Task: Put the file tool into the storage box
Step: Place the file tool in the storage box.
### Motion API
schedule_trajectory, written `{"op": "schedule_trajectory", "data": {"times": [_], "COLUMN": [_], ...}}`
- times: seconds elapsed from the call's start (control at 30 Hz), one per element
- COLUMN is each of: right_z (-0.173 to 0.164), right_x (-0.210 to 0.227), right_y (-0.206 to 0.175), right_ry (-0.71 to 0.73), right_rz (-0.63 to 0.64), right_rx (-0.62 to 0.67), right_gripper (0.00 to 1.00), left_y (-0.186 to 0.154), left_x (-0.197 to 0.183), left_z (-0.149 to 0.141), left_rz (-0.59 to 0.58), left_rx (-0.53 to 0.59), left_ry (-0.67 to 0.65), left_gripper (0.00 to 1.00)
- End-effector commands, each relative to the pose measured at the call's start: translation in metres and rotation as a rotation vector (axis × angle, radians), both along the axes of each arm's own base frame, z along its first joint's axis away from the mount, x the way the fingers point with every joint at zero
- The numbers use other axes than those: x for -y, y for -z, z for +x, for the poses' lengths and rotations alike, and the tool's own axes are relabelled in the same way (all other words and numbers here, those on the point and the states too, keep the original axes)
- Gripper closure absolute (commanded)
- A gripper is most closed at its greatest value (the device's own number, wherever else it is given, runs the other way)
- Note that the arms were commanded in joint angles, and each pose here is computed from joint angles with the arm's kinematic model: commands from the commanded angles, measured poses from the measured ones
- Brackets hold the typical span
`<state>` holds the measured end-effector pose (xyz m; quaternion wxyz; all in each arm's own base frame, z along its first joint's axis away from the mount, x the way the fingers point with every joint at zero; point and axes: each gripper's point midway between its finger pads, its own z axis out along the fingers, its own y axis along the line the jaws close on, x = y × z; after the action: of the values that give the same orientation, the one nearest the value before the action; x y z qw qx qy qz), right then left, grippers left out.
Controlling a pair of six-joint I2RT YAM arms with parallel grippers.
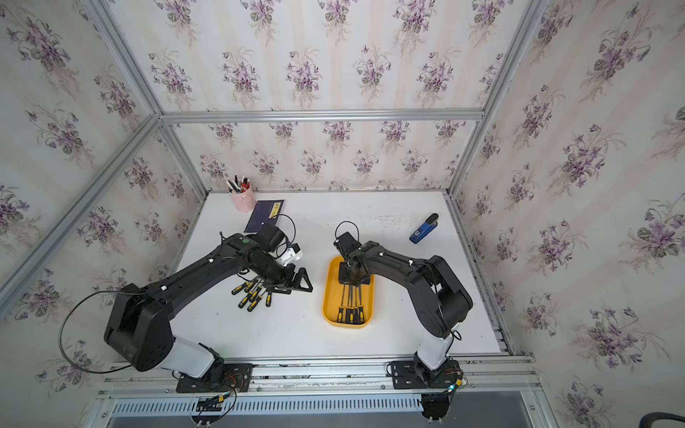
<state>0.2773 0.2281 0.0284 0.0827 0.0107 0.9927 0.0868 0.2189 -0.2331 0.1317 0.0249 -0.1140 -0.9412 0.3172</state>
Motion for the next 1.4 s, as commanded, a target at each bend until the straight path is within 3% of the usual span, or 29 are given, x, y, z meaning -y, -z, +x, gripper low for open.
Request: {"op": "schedule_trajectory", "data": {"times": [0.0, 0.23, 0.4, 0.8, 1.13, 1.23, 1.37], "right_z": [0.003, 0.002, 0.001, 0.0, 0.01, 0.012, 0.011], "right_x": [-0.002, -0.003, -0.003, 0.003, 0.003, 0.002, 0.002], "right_y": [0.002, 0.005, 0.006, -0.001, -0.05, -0.078, -0.113], "right_ry": [0.006, 0.006, 0.003, 0.002, 0.009, 0.014, 0.025], "right_rz": [0.001, -0.005, -0.008, -0.025, -0.004, 0.031, 0.083], "right_rx": [0.012, 0.012, 0.01, 0.028, 0.113, 0.16, 0.206], "right_gripper": [1.0, 1.0, 0.9, 0.79, 0.78, 0.76, 0.76], "left_y": [0.002, 0.006, 0.007, 0.01, 0.004, 0.007, 0.025], "left_x": [-0.002, -0.004, -0.004, -0.005, -0.015, -0.035, -0.08], "left_z": [0.0, -0.001, 0.0, 0.0, 0.003, 0.002, -0.003], "left_rz": [0.004, 0.011, 0.01, 0.018, 0.04, 0.115, 0.348], "left_rx": [0.004, -0.003, -0.003, -0.007, 0.001, -0.025, -0.084], "left_ry": [0.013, 0.011, 0.011, 0.006, -0.041, -0.091, -0.145], "left_gripper": [0.0, 0.0, 0.0, 0.0, 0.0, 0.0, 0.0]}}
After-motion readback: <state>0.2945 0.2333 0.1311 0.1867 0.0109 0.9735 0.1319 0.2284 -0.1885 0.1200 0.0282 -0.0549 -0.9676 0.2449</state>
